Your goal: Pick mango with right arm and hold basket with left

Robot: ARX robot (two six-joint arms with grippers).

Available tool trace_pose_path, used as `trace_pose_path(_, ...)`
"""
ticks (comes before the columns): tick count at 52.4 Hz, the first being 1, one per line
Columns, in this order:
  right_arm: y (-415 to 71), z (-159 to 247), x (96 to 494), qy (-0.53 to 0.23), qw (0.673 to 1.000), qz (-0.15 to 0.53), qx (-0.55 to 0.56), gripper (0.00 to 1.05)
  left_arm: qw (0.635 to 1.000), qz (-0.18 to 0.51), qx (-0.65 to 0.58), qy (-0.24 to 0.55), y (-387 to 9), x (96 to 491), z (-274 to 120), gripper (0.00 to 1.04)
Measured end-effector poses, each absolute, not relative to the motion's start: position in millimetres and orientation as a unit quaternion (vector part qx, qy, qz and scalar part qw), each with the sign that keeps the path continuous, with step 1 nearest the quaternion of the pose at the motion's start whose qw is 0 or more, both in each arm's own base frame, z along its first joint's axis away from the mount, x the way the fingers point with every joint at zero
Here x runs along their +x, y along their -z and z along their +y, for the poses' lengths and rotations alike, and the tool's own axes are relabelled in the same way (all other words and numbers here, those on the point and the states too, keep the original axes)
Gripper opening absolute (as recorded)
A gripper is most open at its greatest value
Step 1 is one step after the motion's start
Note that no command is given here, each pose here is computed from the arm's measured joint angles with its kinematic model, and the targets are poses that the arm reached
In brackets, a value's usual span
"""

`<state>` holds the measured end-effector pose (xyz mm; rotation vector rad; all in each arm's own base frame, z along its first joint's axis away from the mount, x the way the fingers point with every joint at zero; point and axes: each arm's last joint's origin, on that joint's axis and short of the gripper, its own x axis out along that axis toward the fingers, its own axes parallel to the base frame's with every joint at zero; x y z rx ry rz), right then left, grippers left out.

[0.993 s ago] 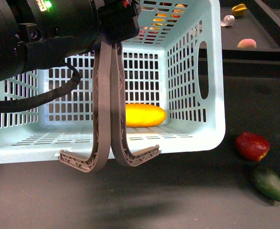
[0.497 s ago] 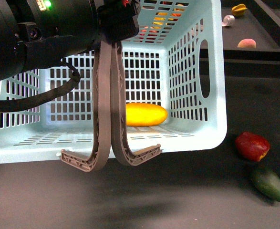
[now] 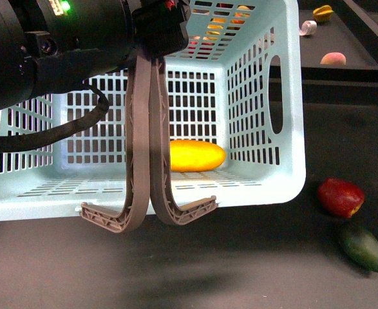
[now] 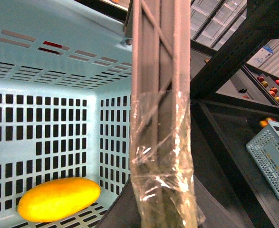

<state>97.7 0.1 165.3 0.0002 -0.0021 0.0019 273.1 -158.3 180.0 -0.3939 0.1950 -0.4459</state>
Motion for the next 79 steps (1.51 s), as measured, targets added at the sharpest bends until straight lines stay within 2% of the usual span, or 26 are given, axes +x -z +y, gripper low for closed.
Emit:
trace_pose_path(2,-165.3,0.1,97.7,-0.001,1.000,-0.001,0.000,0.99,0.951,0.096,-0.194,0.219,-180.0,273.1,-158.3,0.07)
trace_pose_path(7,-165.3,0.1,97.7,-0.001,1.000,-0.001,0.000,0.96,0.953,0.094,-0.188,0.216,-179.9,273.1,-158.2,0.07)
trace_pose_path(12,-165.3,0.1,97.7,-0.001,1.000,-0.001,0.000,0.97,0.973,0.096,-0.117,0.173,-177.9,278.1,-159.4,0.07)
trace_pose_path(17,-165.3,0.1,97.6,-0.001,1.000,-0.002,0.000,0.97,0.980,0.091,-0.046,0.171,-174.6,286.6,-163.9,0.07)
trace_pose_path(21,-165.3,0.1,97.6,-0.001,1.000,-0.002,0.000,0.97,0.983,0.088,-0.035,0.160,-174.6,293.8,-167.1,0.07)
trace_pose_path(29,-165.3,0.1,97.6,-0.001,1.000,-0.002,0.000,0.97,0.987,0.097,-0.071,0.104,-183.0,316.8,-168.4,0.07)
trace_pose_path(38,-165.3,0.1,97.6,-0.001,1.000,-0.002,0.000,0.97,0.977,0.124,-0.171,0.020,-185.0,342.1,-163.5,0.07)
trace_pose_path(43,-165.3,0.1,97.6,-0.001,1.000,-0.002,0.000,0.97,0.958,0.132,-0.249,-0.047,-179.9,354.8,-157.1,0.07)
trace_pose_path(50,-165.3,0.1,97.6,-0.001,1.000,-0.002,0.000,0.97,0.906,0.110,-0.372,-0.169,-173.2,372.0,-138.3,0.07)
trace_pose_path(62,-165.3,0.1,97.6,-0.001,1.000,-0.002,0.000,0.97,0.822,0.061,-0.484,-0.293,-154.6,392.4,-104.9,0.07)
trace_pose_path(69,-165.3,0.1,97.6,-0.001,1.000,-0.002,0.000,0.97,0.781,0.044,-0.534,-0.322,-141.7,403.6,-90.6,0.07)
trace_pose_path(79,-165.3,0.1,97.6,-0.001,1.000,-0.002,0.000,0.97,0.741,0.046,-0.582,-0.333,-133.0,414.0,-80.3,0.07)
